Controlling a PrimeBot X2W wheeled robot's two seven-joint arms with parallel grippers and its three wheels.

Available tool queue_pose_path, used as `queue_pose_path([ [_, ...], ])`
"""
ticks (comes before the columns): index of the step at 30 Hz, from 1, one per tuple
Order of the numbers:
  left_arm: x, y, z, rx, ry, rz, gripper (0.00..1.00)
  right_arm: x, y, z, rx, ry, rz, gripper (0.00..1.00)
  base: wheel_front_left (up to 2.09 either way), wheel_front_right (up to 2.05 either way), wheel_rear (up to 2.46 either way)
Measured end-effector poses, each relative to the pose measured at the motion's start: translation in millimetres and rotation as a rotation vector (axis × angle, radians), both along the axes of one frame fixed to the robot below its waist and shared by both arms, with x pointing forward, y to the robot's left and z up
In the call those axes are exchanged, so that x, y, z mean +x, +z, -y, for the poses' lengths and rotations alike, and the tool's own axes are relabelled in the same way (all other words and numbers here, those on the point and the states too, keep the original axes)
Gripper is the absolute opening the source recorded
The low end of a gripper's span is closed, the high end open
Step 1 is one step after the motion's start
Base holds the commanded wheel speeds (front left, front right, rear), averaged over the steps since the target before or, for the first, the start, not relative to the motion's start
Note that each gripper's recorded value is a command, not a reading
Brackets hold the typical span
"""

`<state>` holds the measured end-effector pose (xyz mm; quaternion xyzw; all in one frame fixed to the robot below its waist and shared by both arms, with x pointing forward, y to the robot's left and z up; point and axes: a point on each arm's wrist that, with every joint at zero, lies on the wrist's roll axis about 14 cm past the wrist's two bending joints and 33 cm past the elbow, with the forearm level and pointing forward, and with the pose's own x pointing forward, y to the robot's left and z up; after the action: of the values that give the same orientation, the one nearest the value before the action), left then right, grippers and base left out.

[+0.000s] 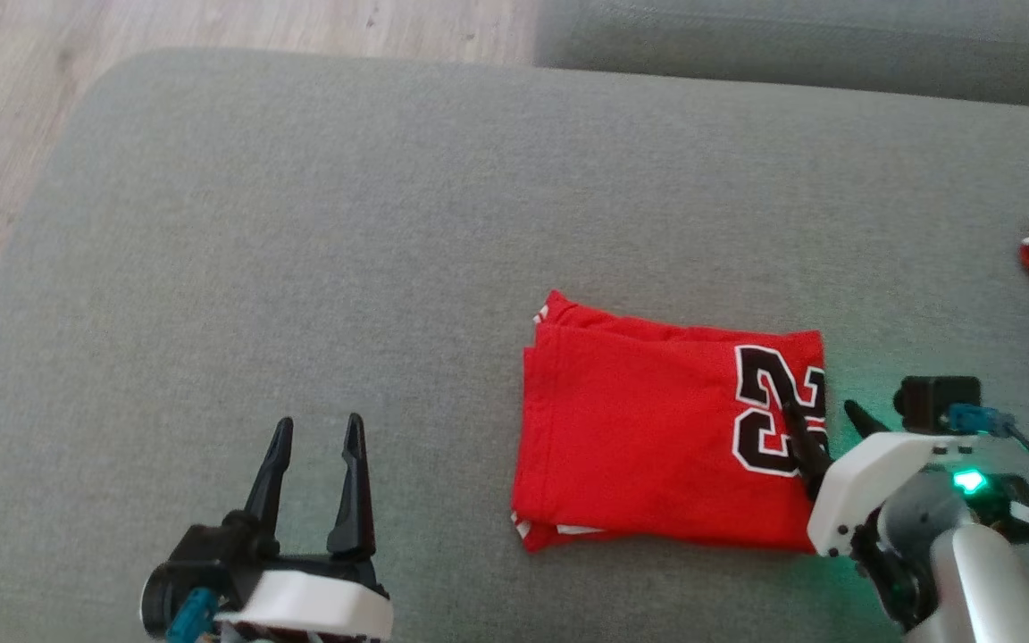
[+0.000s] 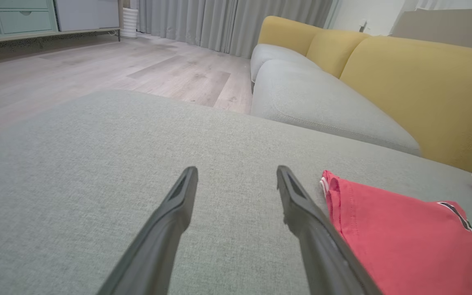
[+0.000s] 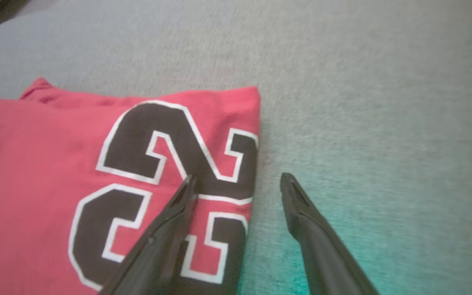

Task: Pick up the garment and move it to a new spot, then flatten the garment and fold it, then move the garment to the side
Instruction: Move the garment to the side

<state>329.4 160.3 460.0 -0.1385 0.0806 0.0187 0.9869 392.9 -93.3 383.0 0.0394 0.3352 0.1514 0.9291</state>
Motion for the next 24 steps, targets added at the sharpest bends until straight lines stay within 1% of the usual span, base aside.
queue_pose_path([
  [3,0.0,-3.7,-4.5,0.01,0.019,-0.011,1.0,-3.9,-11.9,-10.6,0.004,0.033,-0.053,1.0,0.0,0.0,0.0],
  [4,0.8,-4.0,-5.8,0.008,0.024,-0.011,1.0,-4.1,-13.7,-12.4,0.005,0.039,-0.06,0.93,0.0,0.0,0.0],
  [5,1.8,-4.2,-7.0,0.008,0.028,-0.01,1.0,-3.5,-14.7,-12.6,0.003,0.042,-0.064,0.93,0.0,0.0,0.0],
  [6,2.6,-4.8,-7.1,0.006,0.029,-0.011,1.0,-2.5,-15.0,-13.3,0.003,0.045,-0.066,0.71,0.0,0.0,0.0],
  [7,3.2,-6.0,-6.0,0.003,0.025,-0.014,1.0,-1.1,-14.5,-14.7,0.005,0.048,-0.065,0.44,0.0,0.0,0.0],
  [9,4.1,-6.9,-4.9,0.002,0.022,-0.016,1.0,0.4,-13.9,-15.9,0.005,0.051,-0.065,0.27,0.0,0.0,0.0],
  [10,5.4,-7.2,-3.5,0.005,0.017,-0.016,1.0,2.0,-13.0,-16.5,0.008,0.051,-0.061,0.0,0.0,0.0,0.0],
  [13,11.5,-6.9,3.6,0.007,-0.014,-0.008,1.0,7.0,-9.3,-13.3,0.013,0.036,-0.035,0.0,0.0,0.0,0.0],
  [16,21.8,-3.5,11.1,0.009,-0.045,0.01,1.0,17.2,0.5,-2.4,0.019,-0.005,0.014,0.0,0.0,0.0,0.0],
  [20,32.4,-3.7,28.8,-0.005,-0.106,0.018,1.0,38.0,26.0,29.7,0.01,-0.103,0.115,0.0,0.0,0.0,0.0],
  [24,42.8,-6.2,53.8,-0.019,-0.184,0.018,1.0,40.5,43.3,71.0,-0.026,-0.199,0.174,0.0,0.0,0.0,0.0],
])
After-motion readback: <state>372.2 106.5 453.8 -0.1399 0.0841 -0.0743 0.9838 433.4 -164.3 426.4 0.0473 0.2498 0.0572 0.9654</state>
